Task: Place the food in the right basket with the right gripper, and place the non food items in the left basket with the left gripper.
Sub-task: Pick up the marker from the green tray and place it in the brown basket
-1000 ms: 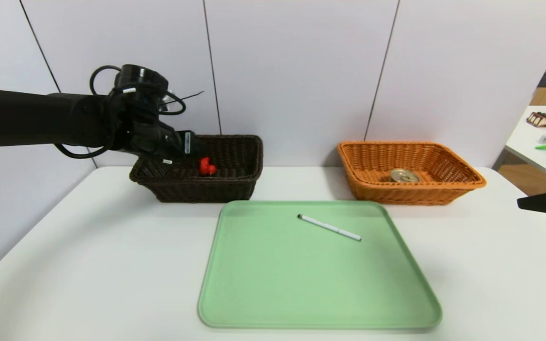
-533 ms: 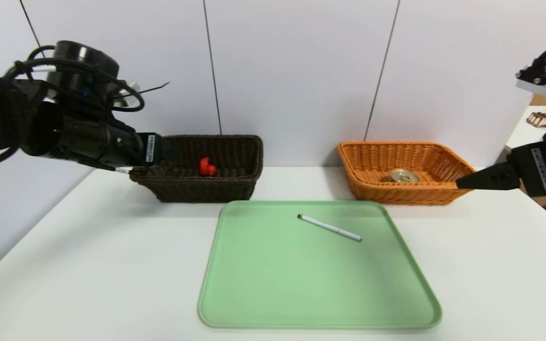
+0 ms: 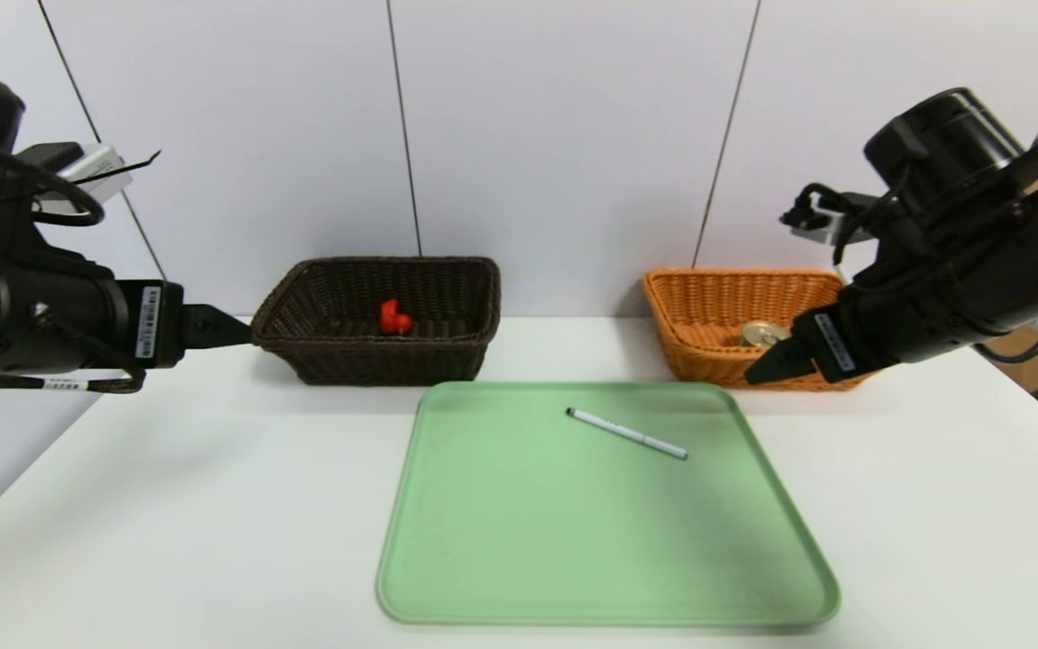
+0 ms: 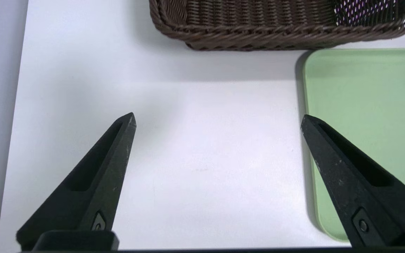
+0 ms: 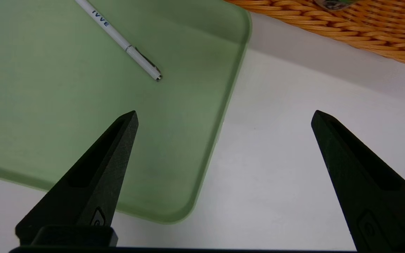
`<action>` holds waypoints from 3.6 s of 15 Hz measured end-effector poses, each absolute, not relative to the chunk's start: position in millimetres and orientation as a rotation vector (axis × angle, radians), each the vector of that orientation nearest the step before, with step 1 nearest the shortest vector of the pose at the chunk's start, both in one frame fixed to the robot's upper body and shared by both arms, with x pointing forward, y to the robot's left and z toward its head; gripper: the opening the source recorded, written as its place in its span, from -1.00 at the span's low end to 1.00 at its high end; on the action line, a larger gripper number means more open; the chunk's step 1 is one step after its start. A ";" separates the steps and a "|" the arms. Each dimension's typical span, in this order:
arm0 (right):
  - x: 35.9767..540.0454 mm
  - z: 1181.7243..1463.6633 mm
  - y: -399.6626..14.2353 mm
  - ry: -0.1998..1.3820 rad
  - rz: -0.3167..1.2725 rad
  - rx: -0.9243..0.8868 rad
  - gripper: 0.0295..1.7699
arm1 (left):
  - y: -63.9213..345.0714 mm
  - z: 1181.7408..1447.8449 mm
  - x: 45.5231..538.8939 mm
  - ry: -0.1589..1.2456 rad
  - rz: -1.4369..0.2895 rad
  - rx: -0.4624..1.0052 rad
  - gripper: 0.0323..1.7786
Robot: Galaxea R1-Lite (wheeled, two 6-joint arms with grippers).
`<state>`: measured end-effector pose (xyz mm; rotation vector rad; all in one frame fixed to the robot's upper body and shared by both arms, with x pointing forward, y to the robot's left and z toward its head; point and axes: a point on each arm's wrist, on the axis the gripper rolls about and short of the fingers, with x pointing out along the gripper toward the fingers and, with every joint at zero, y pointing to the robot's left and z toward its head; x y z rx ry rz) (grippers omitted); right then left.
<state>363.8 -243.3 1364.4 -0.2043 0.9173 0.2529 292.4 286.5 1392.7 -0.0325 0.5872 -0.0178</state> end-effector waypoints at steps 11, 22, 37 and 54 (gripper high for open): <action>395.7 1326.7 -171.8 0.994 0.404 -0.304 0.92 | 304.2 1388.3 243.0 0.545 0.019 -0.080 0.90; 430.9 1277.8 -119.6 1.064 0.510 -0.329 0.92 | 307.5 1382.3 230.9 0.546 0.022 -0.079 0.90; 432.2 1261.7 -94.6 1.125 0.488 -0.223 0.92 | 307.8 1380.2 228.7 0.551 0.014 -0.081 0.90; 429.4 1263.9 -107.9 1.188 0.498 -0.354 0.92 | 308.7 1377.7 223.7 0.551 0.013 -0.078 0.90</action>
